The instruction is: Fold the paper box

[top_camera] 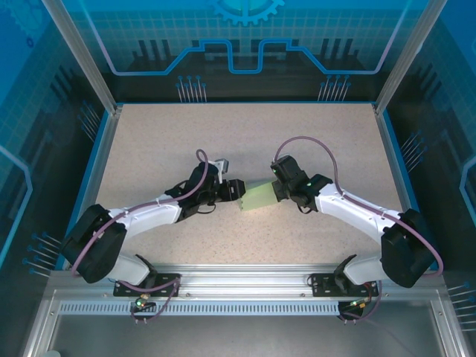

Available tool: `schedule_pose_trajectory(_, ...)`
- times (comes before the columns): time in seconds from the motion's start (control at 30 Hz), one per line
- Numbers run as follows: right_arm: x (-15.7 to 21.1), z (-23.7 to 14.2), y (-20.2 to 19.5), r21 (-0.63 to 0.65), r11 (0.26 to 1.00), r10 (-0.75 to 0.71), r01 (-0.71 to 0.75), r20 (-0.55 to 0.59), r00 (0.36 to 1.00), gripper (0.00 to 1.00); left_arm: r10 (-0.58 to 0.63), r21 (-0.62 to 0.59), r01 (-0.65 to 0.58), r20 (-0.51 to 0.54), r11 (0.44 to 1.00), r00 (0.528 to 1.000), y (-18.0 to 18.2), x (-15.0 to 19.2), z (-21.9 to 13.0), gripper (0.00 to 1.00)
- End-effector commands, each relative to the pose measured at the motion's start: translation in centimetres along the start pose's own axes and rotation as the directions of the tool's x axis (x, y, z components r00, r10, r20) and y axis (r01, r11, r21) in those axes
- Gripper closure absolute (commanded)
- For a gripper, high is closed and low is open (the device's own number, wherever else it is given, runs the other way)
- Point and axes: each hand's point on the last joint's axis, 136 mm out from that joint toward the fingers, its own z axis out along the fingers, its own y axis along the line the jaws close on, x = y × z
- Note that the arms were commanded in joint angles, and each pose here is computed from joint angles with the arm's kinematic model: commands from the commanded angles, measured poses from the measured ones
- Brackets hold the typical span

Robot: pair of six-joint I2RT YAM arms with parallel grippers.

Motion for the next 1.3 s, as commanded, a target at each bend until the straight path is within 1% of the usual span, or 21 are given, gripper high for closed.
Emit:
schedule_pose_trajectory(0.0, 0.6, -0.8, -0.1, 0.011, 0.999, -0.042, 0.042, -0.032, 0.999, 0.9, -0.006, -0.095, -0.003, -0.096, 0.995, 0.995, 3.2, 3.5, 0.7, 0.45)
schedule_pose_trajectory(0.33, -0.4, -2.9, -0.6, 0.003, 0.998, -0.067, 0.067, -0.008, 0.998, 0.69, 0.021, -0.121, -0.033, -0.1, 0.992, 0.995, 3.4, 4.0, 1.2, 0.45)
schedule_pose_trajectory(0.5, -0.9, -4.5, -0.8, -0.023, 0.996, -0.087, 0.088, 0.004, 0.996, 0.62, 0.034, -0.126, -0.047, -0.1, 0.991, 0.994, 3.1, 3.9, 1.4, 0.45)
schedule_pose_trajectory(0.6, -1.8, -5.3, -0.8, -0.095, 0.993, -0.062, 0.065, 0.032, 0.998, 0.57, 0.041, -0.126, -0.053, -0.097, 0.991, 0.994, 2.9, 3.8, 1.4, 0.45)
schedule_pose_trajectory(0.73, -3.2, -4.8, -0.5, -0.302, 0.952, 0.058, -0.053, 0.008, 0.998, 0.53, 0.043, -0.123, -0.055, -0.095, 0.991, 0.994, 2.8, 3.7, 1.5, 0.45)
schedule_pose_trajectory(0.8, -3.7, -4.1, -0.5, -0.369, 0.925, 0.095, -0.094, -0.016, 0.995, 0.48, 0.047, -0.119, -0.059, -0.094, 0.991, 0.994, 2.6, 3.6, 1.5, 0.45)
schedule_pose_trajectory(1.03, -3.1, -0.3, -0.2, -0.523, 0.816, 0.188, -0.247, -0.164, 0.968, 0.47, 0.056, -0.113, -0.066, -0.085, 0.991, 0.995, 2.1, 3.3, 1.3, 0.45)
schedule_pose_trajectory(1.2, -1.6, 1.3, -0.5, -0.516, 0.806, 0.204, -0.29, -0.218, 0.954, 0.49, 0.056, -0.105, -0.064, -0.079, 0.992, 0.995, 1.8, 3.1, 1.3, 0.45)
schedule_pose_trajectory(1.27, -0.8, 1.9, -0.8, -0.511, 0.8, 0.22, -0.314, -0.237, 0.946, 0.52, 0.056, -0.1, -0.064, -0.076, 0.993, 0.995, 1.7, 3.0, 1.3, 0.46)
